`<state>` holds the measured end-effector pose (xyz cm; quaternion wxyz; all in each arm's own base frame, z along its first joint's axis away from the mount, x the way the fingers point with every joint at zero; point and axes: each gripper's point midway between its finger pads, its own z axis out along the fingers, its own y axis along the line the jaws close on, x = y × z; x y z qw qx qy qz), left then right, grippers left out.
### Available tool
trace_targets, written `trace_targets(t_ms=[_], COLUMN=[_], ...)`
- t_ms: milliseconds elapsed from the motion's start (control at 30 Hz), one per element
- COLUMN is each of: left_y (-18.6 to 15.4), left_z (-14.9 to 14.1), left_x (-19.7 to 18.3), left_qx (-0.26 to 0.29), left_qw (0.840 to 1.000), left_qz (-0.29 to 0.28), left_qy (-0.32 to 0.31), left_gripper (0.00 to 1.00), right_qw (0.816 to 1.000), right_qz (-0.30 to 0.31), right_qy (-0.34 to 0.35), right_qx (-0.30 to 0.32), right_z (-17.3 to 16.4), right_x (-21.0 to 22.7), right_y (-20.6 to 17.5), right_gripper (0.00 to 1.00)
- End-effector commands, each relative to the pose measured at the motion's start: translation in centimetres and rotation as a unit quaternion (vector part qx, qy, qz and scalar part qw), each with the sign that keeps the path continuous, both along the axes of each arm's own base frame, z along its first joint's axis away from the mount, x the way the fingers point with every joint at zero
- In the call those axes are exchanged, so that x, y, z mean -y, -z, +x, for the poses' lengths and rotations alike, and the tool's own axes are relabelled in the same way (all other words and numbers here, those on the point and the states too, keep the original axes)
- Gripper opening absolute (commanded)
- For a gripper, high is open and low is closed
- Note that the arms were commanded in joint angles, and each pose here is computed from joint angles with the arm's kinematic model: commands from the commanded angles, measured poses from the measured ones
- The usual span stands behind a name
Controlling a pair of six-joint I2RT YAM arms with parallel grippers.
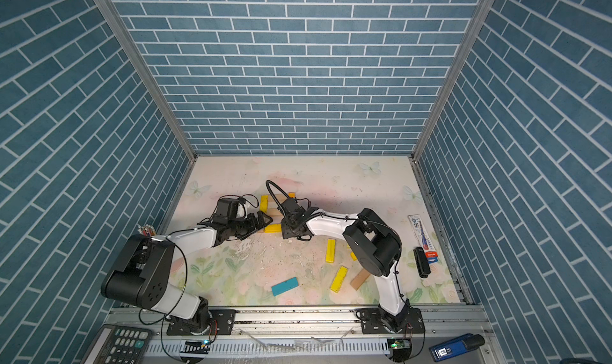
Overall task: Assemble the number 8 with building blocks
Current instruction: Assemble the building block at the center of the board.
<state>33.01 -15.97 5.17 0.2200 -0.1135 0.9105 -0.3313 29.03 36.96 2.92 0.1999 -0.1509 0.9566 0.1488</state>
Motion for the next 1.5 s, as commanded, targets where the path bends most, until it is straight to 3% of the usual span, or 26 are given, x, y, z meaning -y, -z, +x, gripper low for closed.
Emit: trace_targets(t_ms=[0,333,1467], left_y=[-0.4,-0.5,-0.7], left_z=[0.0,-0.1,-0.2], left_x=[0.1,0.2,0.8], left_qx=[0.006,0.006,0.004], left_qw=[1.000,1.000,1.000], left_qz=[-0.007,-0.009,-0.015], left_qy=[0.000,0.003,0.004], left_gripper=[0.99,0.99,1.00], right_qw=[1.000,0.998,0.995], right_qz=[0.001,0.026,0.077], right_qy=[0.004,0.055,0.057], right_qx=[-0.019,-0.008,0.014], right_z=[-0.9,0.2,0.5], right_x=[0.8,2.0,2.4], right_y=[0.4,-0.5,-2.1], right_gripper=[0.67,0.67,0.64])
